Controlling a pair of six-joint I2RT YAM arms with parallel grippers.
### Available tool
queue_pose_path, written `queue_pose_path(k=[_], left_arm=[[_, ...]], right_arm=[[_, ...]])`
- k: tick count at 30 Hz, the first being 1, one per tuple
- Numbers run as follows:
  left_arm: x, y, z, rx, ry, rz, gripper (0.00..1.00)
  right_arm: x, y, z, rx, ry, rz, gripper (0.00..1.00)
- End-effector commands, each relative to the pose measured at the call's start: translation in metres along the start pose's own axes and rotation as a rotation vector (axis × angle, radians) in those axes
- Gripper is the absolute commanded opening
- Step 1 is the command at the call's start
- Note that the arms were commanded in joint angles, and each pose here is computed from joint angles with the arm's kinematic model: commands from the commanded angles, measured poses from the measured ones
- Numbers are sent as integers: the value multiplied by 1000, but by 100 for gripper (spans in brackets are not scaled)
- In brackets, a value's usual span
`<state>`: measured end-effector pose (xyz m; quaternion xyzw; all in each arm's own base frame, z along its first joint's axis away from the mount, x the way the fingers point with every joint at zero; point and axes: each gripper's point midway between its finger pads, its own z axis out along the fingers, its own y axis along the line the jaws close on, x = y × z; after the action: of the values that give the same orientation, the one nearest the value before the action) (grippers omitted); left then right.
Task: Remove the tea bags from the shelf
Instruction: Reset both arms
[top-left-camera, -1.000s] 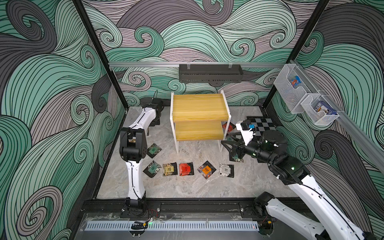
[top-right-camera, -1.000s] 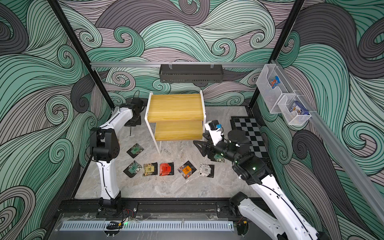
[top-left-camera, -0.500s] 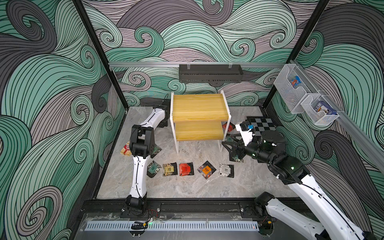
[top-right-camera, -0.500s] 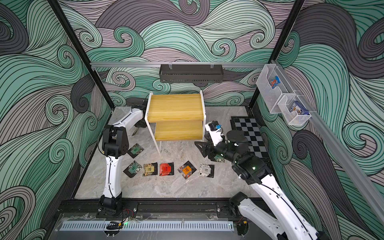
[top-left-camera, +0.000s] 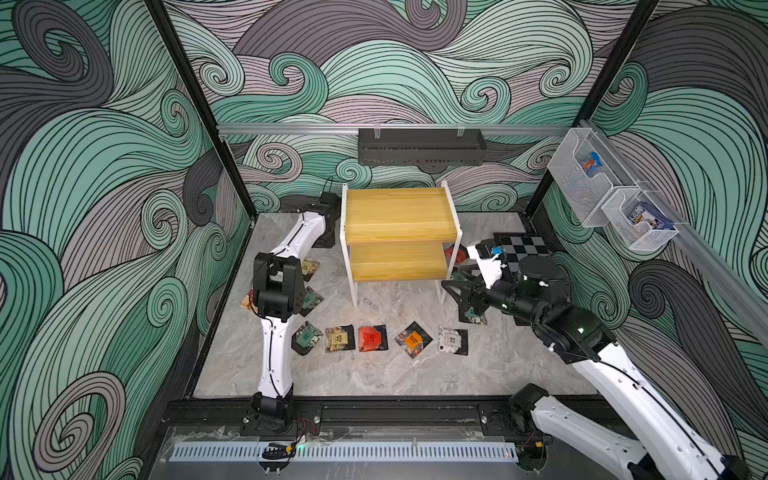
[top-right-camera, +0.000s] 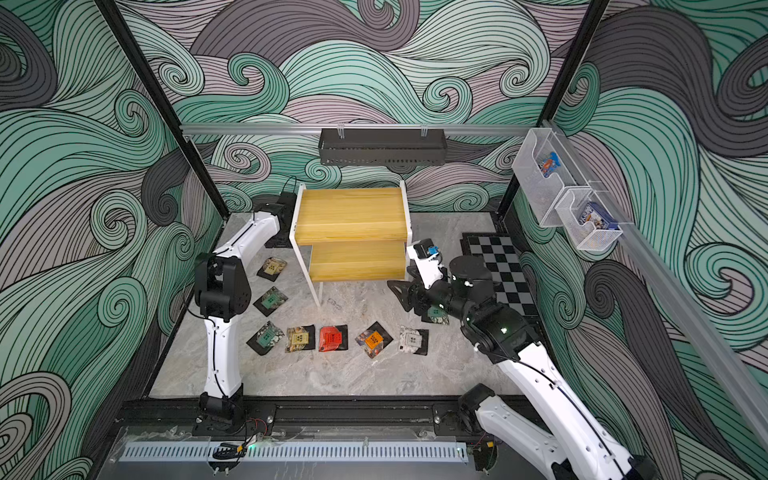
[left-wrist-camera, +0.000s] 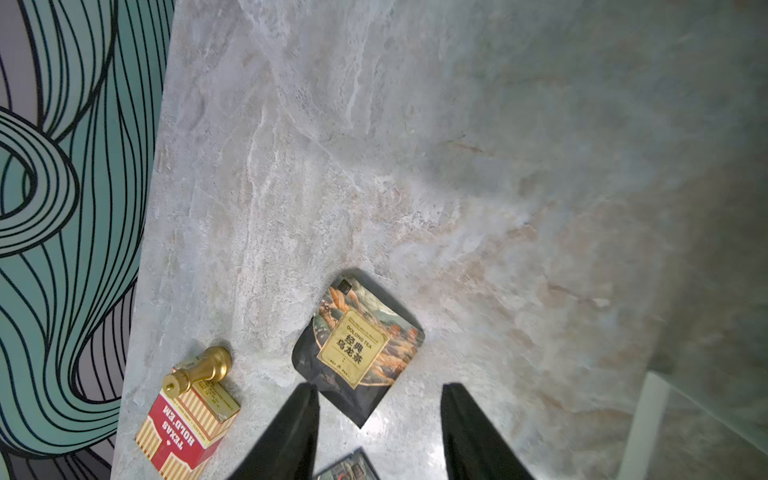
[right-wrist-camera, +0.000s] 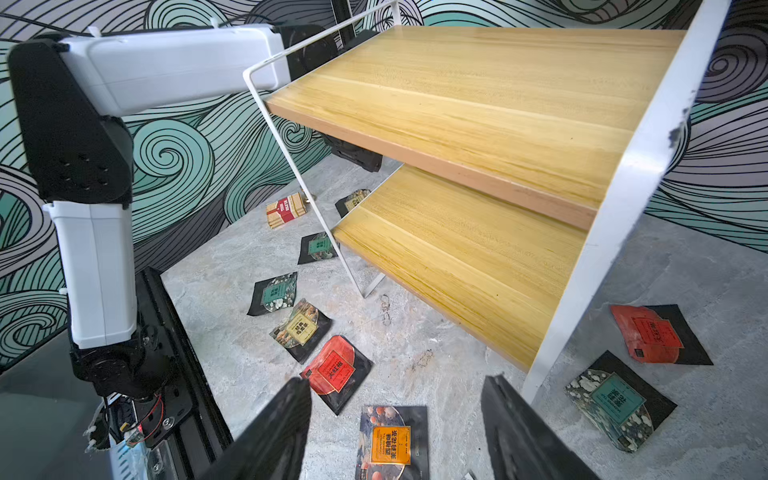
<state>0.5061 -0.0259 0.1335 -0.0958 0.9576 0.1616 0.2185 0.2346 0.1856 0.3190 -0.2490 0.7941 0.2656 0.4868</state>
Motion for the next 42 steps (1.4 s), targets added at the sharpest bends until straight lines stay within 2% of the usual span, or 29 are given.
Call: queue_pose_path(k=[1,9,12,15,18,19,23,28,31,34,38,42], left_arm=[[1,5,-24,66,-7,-39,52],[17,25,-61,205,-42,-135,59],[21,33,-80,256,-83,-152,63],[24,40,-98,307,-145,-164,66],[22,50,-113,339,-242,-190,78],[21,53,-118,352,-274,-198,98],[19,65,-130,346,-347,-189,99],[15,85,-123,248,-429,-194,99],[16,96,-111,195,-436,-208,99],[21,103,-92,161,-434,-211,99],[30,100,-52,124,-426,-175,99],[49,91,-18,134,-434,-161,98]], right_arm=[[-15,3,-8,-4,-50,-21,69],[-19,-4,-8,-1,-54,39,77],[-24,-18,-7,36,-57,61,81],[-33,-44,-7,103,-65,98,88],[-46,-80,-6,230,-76,115,99],[-50,-95,-4,274,-80,125,99],[-47,-156,3,427,-78,244,99],[-27,-225,0,666,-90,313,99],[-8,-262,-9,805,-72,356,99],[16,-291,-17,944,-54,341,99],[65,-311,-5,1015,-28,276,99],[99,-311,-2,1036,-50,247,99]])
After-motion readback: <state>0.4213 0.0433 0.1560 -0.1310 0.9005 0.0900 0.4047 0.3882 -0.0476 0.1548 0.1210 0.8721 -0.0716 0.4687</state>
